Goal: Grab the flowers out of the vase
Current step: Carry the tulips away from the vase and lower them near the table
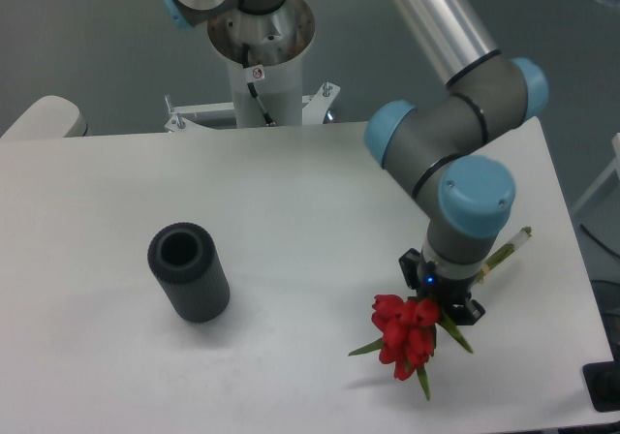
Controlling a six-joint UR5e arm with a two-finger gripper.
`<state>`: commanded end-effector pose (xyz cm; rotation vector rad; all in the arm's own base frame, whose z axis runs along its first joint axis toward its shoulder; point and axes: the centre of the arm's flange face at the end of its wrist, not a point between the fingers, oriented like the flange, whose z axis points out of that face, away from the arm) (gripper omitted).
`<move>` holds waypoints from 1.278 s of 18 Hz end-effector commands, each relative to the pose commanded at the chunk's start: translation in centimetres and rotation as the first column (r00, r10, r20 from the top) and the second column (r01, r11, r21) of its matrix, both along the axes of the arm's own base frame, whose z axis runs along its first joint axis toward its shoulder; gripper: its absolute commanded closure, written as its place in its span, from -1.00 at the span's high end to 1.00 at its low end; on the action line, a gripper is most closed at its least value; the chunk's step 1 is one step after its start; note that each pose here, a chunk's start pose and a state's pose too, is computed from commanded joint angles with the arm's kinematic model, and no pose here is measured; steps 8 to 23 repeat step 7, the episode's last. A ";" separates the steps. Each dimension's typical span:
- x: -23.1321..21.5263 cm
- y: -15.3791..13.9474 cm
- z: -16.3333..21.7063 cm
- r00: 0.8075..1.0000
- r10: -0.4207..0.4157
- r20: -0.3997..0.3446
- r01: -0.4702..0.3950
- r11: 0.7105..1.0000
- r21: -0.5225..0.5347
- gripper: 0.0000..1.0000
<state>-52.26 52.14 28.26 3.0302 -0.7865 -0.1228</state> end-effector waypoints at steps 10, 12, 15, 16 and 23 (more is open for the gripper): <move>-0.2 0.1 -0.7 0.999 -0.043 0.004 0.043 0.999 -0.008 -0.88; -0.2 0.1 -0.7 0.999 -0.043 0.004 0.043 0.999 -0.008 -0.88; -0.2 0.1 -0.7 0.999 -0.043 0.004 0.043 0.999 -0.008 -0.88; -0.2 0.1 -0.7 0.999 -0.043 0.004 0.043 0.999 -0.008 -0.88; -0.2 0.1 -0.7 0.999 -0.043 0.004 0.043 0.999 -0.008 -0.88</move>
